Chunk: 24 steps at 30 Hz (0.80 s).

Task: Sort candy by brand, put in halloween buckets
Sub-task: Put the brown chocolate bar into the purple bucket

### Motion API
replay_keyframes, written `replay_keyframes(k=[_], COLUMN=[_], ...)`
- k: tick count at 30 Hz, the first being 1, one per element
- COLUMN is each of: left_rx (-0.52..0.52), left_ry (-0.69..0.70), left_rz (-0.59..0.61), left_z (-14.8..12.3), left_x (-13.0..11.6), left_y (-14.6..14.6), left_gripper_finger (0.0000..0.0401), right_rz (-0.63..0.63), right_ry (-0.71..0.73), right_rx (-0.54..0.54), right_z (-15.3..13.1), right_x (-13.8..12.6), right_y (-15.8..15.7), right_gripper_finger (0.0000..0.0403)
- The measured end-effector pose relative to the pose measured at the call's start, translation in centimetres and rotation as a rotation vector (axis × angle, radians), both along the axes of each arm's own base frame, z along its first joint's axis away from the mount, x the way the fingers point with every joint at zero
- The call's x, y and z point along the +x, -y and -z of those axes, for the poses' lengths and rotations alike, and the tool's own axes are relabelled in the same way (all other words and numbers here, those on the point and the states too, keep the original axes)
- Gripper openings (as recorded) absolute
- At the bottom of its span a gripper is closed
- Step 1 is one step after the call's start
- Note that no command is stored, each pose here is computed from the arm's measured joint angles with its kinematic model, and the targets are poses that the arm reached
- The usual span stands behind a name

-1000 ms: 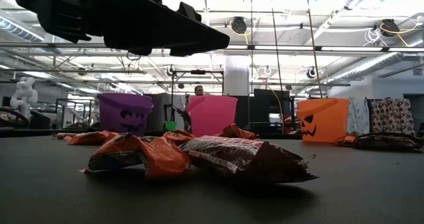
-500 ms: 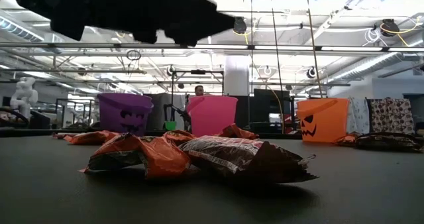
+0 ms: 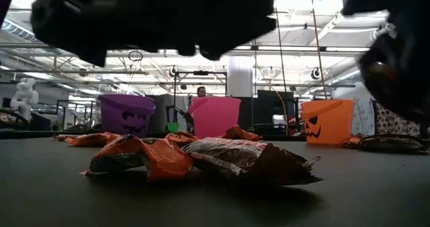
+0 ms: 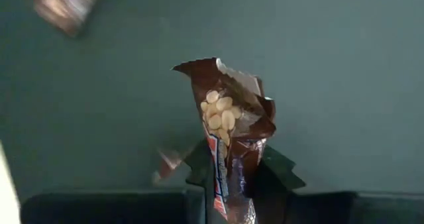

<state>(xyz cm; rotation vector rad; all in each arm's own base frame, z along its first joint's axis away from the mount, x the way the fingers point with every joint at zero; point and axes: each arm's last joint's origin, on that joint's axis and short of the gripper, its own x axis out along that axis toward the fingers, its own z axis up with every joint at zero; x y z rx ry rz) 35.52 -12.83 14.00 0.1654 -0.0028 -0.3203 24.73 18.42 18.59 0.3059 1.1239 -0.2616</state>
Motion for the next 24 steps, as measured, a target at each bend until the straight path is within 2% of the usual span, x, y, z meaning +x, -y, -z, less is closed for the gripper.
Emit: replay_keyframes(k=[5, 8, 24], left_rx=[-0.118, -0.141, -0.156], left_ry=[-0.029, -0.060, -0.029], left_rz=[-0.027, -0.031, -0.051], left_z=[0.8, 1.7, 1.5], left_x=[2.3, 3.3, 3.8], left_y=[0.1, 0.4, 0.4], left_gripper_finger=[0.0221, 0.0221, 0.0221], right_rz=[-0.082, -0.101, -0.096], right_ry=[0.192, 0.256, 0.264], right_rx=[-0.030, -0.048, -0.058], right_z=[-0.8, -1.1, -1.1], right_x=[1.7, 2.3, 2.9], right_y=[-0.4, -0.4, 0.3], right_gripper_finger=[0.0065, 0.0065, 0.0066])
